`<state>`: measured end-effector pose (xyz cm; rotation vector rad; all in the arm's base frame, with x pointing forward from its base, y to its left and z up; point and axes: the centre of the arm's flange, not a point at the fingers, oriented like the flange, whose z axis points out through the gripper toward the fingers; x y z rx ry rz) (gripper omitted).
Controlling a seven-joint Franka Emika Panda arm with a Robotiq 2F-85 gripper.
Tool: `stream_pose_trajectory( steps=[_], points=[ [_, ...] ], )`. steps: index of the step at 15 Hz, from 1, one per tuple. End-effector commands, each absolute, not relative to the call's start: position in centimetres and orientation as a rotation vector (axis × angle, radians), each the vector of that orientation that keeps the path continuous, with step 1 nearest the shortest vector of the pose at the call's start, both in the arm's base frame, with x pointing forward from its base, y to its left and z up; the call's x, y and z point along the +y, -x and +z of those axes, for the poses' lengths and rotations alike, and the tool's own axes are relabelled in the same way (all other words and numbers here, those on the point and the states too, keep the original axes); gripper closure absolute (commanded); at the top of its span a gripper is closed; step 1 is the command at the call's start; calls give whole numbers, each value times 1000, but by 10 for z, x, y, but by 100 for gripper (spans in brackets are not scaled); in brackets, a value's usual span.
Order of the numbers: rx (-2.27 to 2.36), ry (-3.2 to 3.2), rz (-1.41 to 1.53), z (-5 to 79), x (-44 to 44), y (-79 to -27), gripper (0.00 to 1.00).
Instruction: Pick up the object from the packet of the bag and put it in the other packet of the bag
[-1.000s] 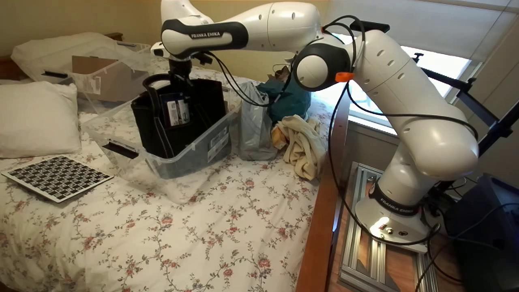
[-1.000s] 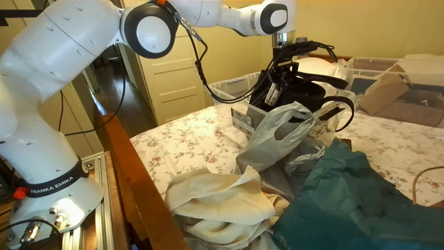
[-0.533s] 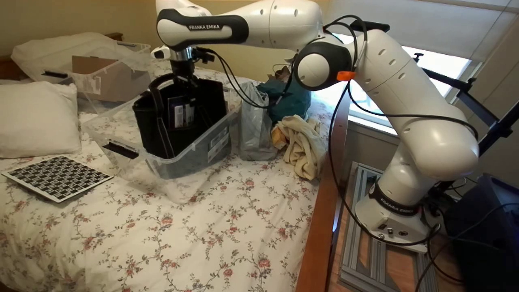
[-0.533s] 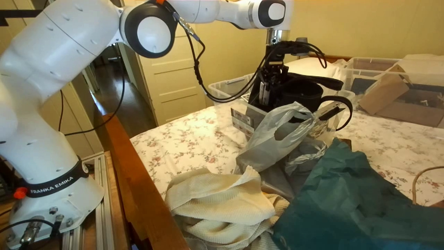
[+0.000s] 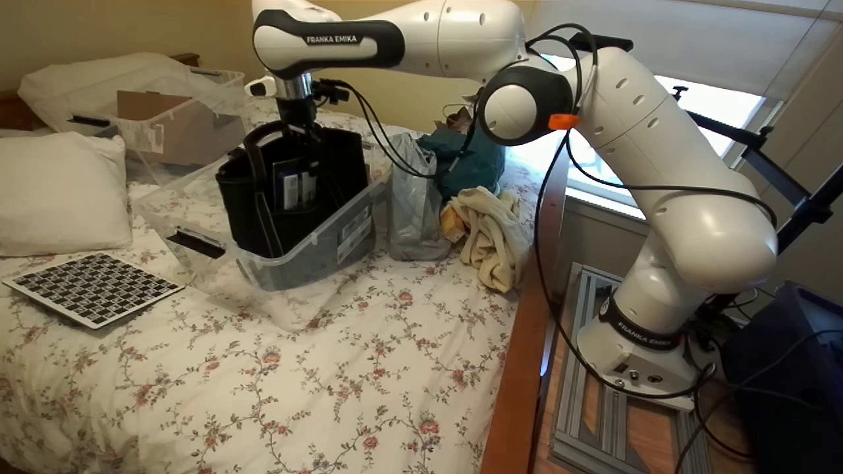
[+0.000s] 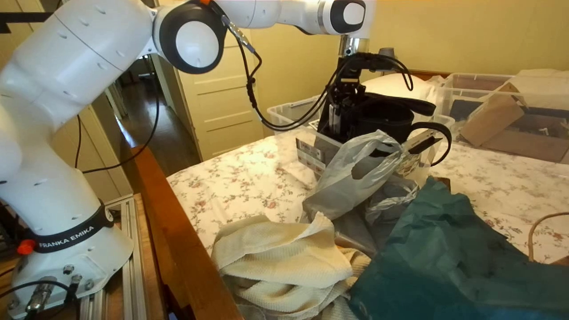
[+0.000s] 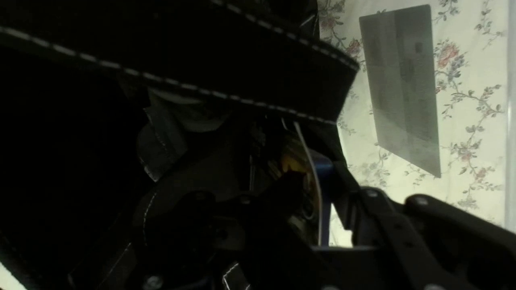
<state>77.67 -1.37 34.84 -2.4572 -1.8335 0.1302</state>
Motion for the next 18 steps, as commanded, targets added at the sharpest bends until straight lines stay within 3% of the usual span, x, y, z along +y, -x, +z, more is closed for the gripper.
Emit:
stream_pose_trajectory(
  steps=[1, 18],
  points=[
    [-1760, 2415, 33, 366, -12, -772, 93],
    [-1657, 2572, -195, 490, -6, -740, 93]
  ],
)
